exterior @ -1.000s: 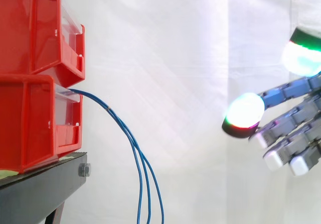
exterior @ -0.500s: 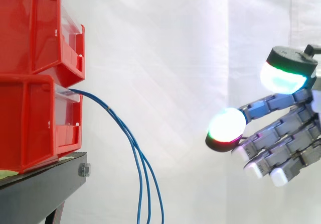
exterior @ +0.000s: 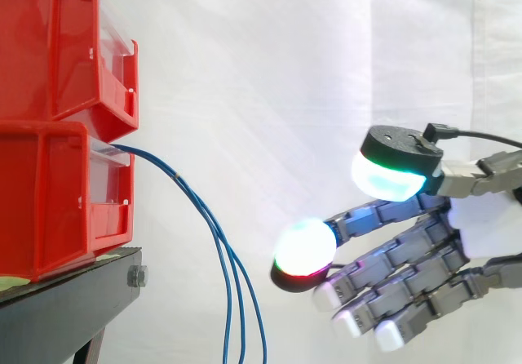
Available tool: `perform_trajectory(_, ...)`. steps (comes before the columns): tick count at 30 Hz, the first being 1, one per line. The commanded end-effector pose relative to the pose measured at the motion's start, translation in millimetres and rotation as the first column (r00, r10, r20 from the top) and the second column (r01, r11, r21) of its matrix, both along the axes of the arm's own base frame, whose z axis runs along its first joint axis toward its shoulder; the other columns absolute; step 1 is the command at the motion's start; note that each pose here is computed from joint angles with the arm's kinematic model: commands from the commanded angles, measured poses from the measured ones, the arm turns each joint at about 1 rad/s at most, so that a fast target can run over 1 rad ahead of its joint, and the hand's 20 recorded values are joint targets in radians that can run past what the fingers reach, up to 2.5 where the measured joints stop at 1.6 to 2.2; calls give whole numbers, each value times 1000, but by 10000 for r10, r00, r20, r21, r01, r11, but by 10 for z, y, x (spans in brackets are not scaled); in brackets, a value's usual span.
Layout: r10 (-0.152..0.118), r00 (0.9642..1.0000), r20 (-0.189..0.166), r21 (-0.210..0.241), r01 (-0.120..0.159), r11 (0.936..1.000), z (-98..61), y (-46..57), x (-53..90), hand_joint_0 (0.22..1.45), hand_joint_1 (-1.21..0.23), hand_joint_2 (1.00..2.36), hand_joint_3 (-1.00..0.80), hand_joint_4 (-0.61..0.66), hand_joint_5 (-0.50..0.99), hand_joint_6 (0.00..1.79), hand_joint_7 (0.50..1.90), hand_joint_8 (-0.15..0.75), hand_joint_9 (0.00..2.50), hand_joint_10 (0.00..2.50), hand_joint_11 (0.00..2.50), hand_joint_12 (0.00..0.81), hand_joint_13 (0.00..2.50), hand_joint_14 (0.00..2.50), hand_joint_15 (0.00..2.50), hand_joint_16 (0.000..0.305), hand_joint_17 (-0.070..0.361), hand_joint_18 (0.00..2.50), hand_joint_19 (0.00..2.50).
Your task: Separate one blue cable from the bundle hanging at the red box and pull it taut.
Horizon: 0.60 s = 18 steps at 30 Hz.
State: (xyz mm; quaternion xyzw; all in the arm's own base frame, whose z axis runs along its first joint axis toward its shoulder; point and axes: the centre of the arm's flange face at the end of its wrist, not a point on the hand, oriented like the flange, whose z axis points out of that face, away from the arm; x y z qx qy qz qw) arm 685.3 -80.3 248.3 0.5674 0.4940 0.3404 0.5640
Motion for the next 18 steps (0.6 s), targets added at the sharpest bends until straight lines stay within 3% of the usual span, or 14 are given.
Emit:
perform_trajectory(1, 263, 9991, 344, 372, -276, 9989, -116, 28, 167, 512, -682, 1000, -488, 186, -207, 503, 779, 237, 527, 12, 332, 364, 568, 9, 256, 48, 109, 487, 454)
perform_trajectory(5, 348, 9989, 326, 423, -361, 9985, -225, 52, 278, 512, -681, 1001, -487, 188, -207, 503, 772, 232, 528, 12, 333, 362, 569, 9, 257, 48, 108, 487, 454)
perform_trajectory(7, 356, 9986, 401, 475, -375, 9982, -198, 59, 323, 512, -680, 1001, -490, 189, -207, 503, 776, 235, 525, 14, 331, 363, 569, 9, 256, 48, 108, 487, 455)
perform_trajectory(9, 511, 9978, 422, 569, -534, 9969, -253, 70, 357, 512, -680, 1001, -486, 189, -206, 503, 779, 236, 528, 12, 332, 363, 570, 9, 253, 48, 108, 487, 454)
perform_trajectory(18, 1005, 9918, 786, 742, -1063, 9916, -207, 129, 427, 514, -677, 1001, -490, 191, -205, 503, 774, 240, 531, 14, 329, 361, 571, 9, 258, 47, 107, 486, 453)
